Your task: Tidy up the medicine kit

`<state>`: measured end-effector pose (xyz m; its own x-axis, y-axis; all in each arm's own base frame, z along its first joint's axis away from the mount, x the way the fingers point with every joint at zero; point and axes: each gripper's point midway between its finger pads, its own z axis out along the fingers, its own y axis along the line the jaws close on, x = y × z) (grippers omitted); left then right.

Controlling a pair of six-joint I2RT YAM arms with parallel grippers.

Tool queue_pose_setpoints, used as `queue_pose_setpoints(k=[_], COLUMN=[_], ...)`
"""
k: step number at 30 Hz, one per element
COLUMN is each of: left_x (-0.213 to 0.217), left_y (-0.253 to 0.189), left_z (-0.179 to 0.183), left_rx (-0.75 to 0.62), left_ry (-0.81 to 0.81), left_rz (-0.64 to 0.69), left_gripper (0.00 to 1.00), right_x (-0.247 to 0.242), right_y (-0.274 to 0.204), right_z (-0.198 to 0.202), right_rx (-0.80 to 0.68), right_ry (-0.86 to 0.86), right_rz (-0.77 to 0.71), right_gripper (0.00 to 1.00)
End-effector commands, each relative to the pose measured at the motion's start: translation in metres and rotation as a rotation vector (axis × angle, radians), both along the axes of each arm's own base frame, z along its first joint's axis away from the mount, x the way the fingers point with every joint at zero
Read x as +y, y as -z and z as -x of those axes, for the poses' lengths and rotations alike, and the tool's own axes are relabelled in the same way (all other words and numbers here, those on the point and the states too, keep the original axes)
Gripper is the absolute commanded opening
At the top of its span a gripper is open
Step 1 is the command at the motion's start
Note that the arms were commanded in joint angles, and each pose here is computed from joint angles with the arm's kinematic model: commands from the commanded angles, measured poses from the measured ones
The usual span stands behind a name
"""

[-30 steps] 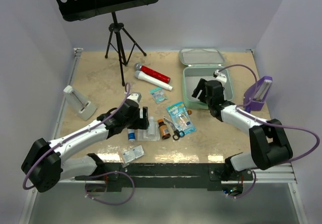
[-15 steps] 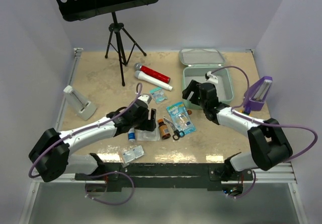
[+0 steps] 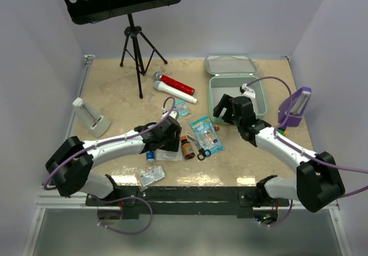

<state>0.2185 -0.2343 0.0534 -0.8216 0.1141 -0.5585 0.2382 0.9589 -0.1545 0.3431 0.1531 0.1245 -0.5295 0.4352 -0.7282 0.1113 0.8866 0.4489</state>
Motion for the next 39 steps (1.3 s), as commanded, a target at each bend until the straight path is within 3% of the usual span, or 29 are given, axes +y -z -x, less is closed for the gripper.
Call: queue_pose_setpoints(k=[1, 5, 11, 17, 24, 28, 36, 39], left_x=[0.001, -0.004, -0.001, -0.001, -0.017, -0.028, -0.043, -0.047], left_y=[0.001, 0.006, 0.0, -0.053, -0.123, -0.142, -0.157, -0.16], left_z=[-0.007, -0.007, -0.013, -0.021, -0.017, -0.017, -0.021, -0.023], left_rx=[-0.01, -0.01, -0.046, -0.178, -0.322, -0.359, -0.387, -0.396], left_ry=[-0.048, -0.035, -0.041, -0.045, 0.035, 0.076, 0.105, 0.113], left_rz=[-0.045, -0.045, -0.055, 0.053, 0.29, 0.357, 0.422, 0.439], left_gripper=[0.65, 0.59, 0.36, 0.24, 0.18, 0.16, 0.15, 0.12], right_x=[-0.01, -0.015, -0.025, -0.041, -0.067, -0.1, -0.089, -0.073], right_y=[-0.014, -0.012, -0.014, -0.003, -0.022, -0.034, 0.012, 0.027], right_z=[0.0, 0.0, -0.005, -0.013, -0.029, -0.048, -0.054, -0.043], right_rx=[-0.018, -0.015, -0.016, 0.019, -0.022, -0.037, 0.08, 0.11], right_ry=[0.039, 0.052, 0.091, 0.128, 0.23, 0.31, 0.221, 0.175], right_rz=[0.037, 0.045, 0.076, 0.111, 0.145, 0.162, 0.177, 0.14], right_gripper=[0.89, 0.89, 0.9, 0.91, 0.91, 0.88, 0.71, 0.71])
